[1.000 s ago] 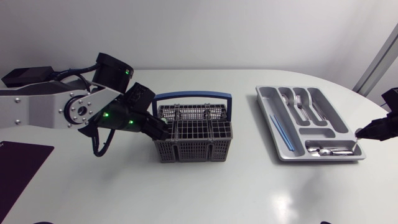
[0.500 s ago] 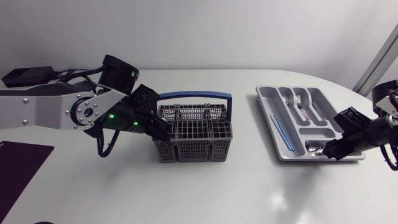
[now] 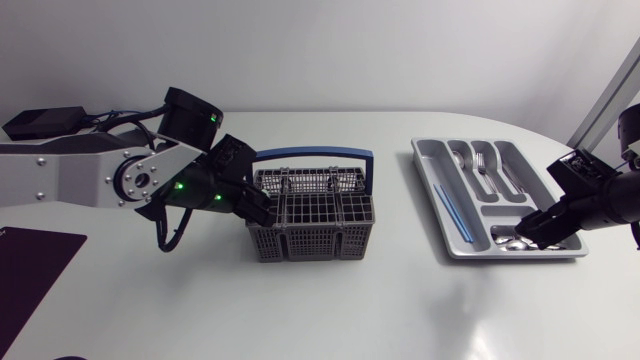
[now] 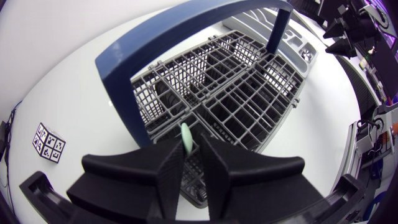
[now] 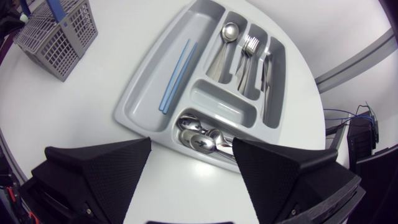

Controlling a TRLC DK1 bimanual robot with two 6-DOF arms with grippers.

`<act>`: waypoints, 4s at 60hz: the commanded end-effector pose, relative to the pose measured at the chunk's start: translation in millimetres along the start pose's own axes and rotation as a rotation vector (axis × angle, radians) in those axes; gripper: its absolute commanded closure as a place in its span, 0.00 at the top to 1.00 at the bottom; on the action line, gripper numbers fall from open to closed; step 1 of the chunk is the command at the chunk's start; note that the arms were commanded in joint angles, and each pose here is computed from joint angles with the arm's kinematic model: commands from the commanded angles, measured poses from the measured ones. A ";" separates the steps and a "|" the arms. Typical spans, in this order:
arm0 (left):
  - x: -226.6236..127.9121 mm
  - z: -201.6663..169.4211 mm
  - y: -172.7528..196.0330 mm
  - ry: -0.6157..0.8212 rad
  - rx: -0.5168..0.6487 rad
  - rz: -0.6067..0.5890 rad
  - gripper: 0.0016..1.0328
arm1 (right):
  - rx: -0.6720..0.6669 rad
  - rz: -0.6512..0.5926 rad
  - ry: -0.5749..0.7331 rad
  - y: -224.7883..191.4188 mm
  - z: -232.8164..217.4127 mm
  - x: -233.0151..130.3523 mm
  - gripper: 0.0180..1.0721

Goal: Transfer all utensils from the basket to the drawer tray.

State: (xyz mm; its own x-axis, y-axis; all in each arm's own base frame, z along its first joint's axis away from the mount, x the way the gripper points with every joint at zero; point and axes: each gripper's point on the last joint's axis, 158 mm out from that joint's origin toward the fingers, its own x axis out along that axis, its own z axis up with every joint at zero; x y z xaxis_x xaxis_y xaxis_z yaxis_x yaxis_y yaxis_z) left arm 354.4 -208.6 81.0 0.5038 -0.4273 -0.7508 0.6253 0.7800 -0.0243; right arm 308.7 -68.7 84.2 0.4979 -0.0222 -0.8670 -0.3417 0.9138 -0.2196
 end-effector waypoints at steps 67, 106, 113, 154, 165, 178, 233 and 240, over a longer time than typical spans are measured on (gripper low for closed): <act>-98.8 58.7 -17.1 -0.221 0.020 -0.101 0.04 | -0.157 0.095 -0.120 93.6 53.3 -62.7 0.91; -171.5 64.5 -104.5 -0.320 0.192 -0.367 0.04 | -0.379 0.510 -0.463 219.9 87.3 -152.0 0.91; -169.9 56.3 -139.8 -0.278 0.190 -0.529 0.04 | -0.423 0.626 -0.479 251.8 87.8 -160.2 0.91; -175.3 42.0 -195.5 -0.178 0.166 -0.817 0.04 | -0.588 0.934 -0.487 348.5 68.8 -172.2 0.43; -177.3 41.7 -197.3 -0.176 0.161 -0.835 0.04 | -0.594 0.946 -0.474 352.3 65.8 -170.5 0.22; -177.7 42.3 -197.5 -0.175 0.159 -0.836 0.04 | -0.599 0.959 -0.457 357.3 65.1 -169.1 0.06; -142.4 68.6 -66.5 -0.251 0.028 -0.326 0.89 | -0.475 0.294 -0.259 126.0 12.1 -38.1 0.05; -134.7 58.6 -54.2 -0.229 0.033 -0.263 0.89 | -0.485 0.167 -0.233 76.9 -3.2 -16.6 0.05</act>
State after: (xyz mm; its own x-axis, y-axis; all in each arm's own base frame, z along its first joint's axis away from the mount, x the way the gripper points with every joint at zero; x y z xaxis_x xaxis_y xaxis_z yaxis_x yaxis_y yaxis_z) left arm 287.4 -227.5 232.9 0.4284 -0.7282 -0.5349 0.7741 0.6012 -0.1985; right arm 272.6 24.2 101.3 0.5567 0.2973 -0.7757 -0.7194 0.6394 -0.2712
